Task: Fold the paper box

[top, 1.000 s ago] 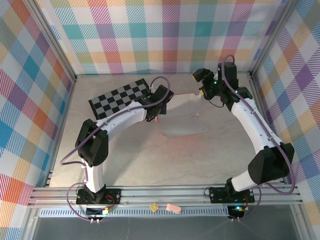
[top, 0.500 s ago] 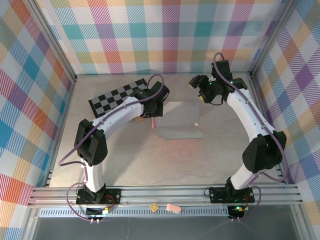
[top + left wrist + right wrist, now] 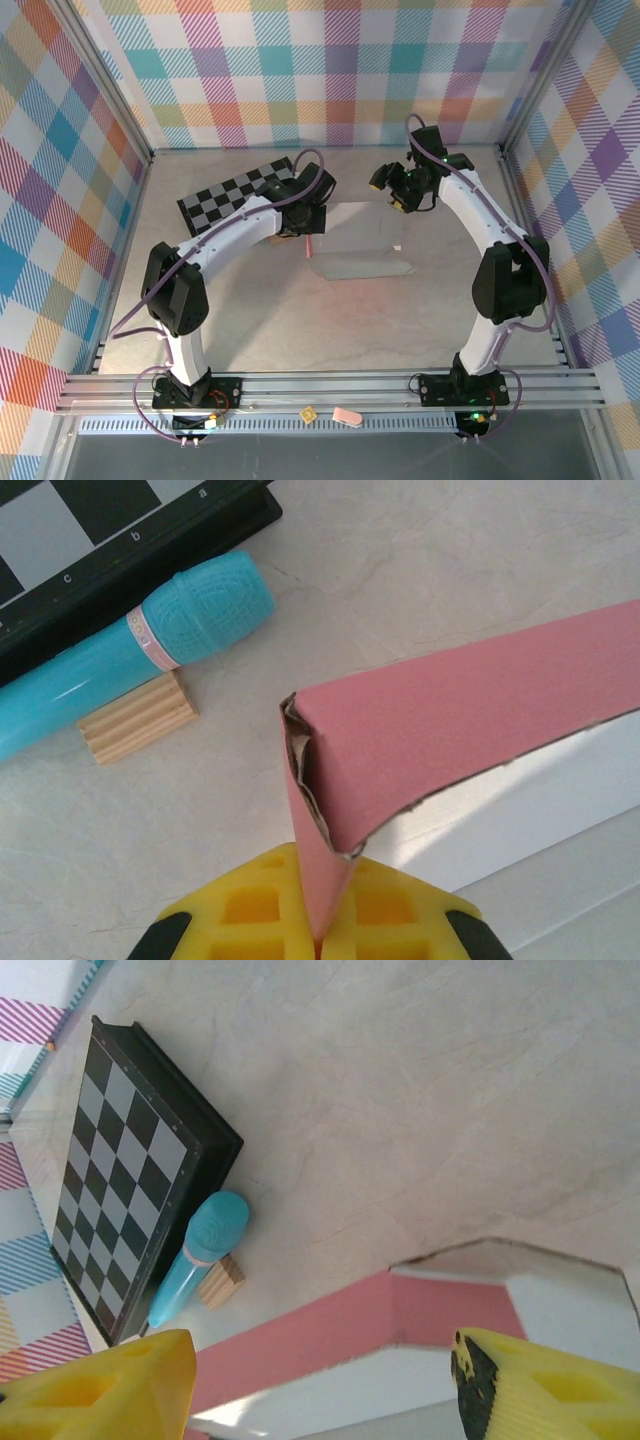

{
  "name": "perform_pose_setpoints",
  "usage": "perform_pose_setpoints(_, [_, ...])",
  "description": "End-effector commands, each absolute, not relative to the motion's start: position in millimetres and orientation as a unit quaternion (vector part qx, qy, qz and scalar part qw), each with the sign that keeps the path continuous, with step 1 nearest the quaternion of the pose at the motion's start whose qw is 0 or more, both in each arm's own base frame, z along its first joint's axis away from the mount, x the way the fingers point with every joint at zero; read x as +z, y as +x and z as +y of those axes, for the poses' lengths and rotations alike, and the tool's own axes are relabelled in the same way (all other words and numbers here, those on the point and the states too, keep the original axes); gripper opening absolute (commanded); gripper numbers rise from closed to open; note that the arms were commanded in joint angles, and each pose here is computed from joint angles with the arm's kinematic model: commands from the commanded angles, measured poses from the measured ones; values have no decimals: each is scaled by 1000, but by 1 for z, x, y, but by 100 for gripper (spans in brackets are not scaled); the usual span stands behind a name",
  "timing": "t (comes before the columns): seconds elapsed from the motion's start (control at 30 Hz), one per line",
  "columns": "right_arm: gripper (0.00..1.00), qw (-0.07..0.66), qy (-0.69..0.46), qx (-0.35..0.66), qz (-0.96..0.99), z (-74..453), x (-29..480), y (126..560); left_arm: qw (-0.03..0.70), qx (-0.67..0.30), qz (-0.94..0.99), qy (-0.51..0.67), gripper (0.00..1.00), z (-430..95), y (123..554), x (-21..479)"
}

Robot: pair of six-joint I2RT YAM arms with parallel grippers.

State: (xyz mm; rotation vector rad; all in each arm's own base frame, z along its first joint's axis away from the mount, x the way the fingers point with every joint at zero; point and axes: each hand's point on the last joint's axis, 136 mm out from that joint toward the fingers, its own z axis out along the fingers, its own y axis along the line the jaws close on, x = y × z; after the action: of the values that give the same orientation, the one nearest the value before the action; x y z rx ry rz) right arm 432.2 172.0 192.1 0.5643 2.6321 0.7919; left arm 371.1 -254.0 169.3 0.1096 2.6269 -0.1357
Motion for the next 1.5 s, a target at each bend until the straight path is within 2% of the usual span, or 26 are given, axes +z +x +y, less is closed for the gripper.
perform_pose_setpoints(0.0, [68, 184, 167, 265, 932, 166, 195, 441, 277, -77, 957, 50, 0, -258, 372, 188])
perform_pose_setpoints(0.33, [64, 159, 170, 317, 920, 180, 199, 434, 280, -79, 956, 51, 0, -261, 376, 188])
perform_pose_setpoints(0.53, [53, 142, 188, 339, 911, 186, 203, 428, 286, -84, 953, 48, 0, -265, 379, 189])
perform_pose_setpoints(0.7, [36, 158, 196, 353, 901, 187, 213, 433, 293, -89, 951, 48, 0, -267, 382, 189])
perform_pose_setpoints(0.8, [32, 163, 202, 362, 895, 188, 222, 437, 299, -88, 949, 45, 0, -266, 384, 189])
perform_pose_setpoints(0.87, [33, 171, 204, 370, 890, 189, 231, 439, 305, -90, 947, 44, 0, -267, 385, 190])
perform_pose_setpoints(1.03, [58, 221, 201, 369, 880, 180, 263, 438, 340, -83, 936, 39, 0, -263, 394, 199])
perform_pose_setpoints(1.13, [67, 272, 212, 341, 874, 158, 283, 428, 366, -75, 927, 40, 0, -259, 399, 205])
perform_pose_setpoints(1.23, [65, 321, 211, 319, 866, 139, 299, 410, 391, -74, 916, 44, 0, -257, 403, 213])
perform_pose_setpoints(1.3, [55, 334, 204, 309, 867, 132, 297, 395, 405, -79, 909, 47, 0, -258, 405, 219])
perform_pose_setpoints(1.47, [46, 297, 182, 310, 885, 136, 254, 369, 423, -88, 900, 56, 0, -261, 407, 228])
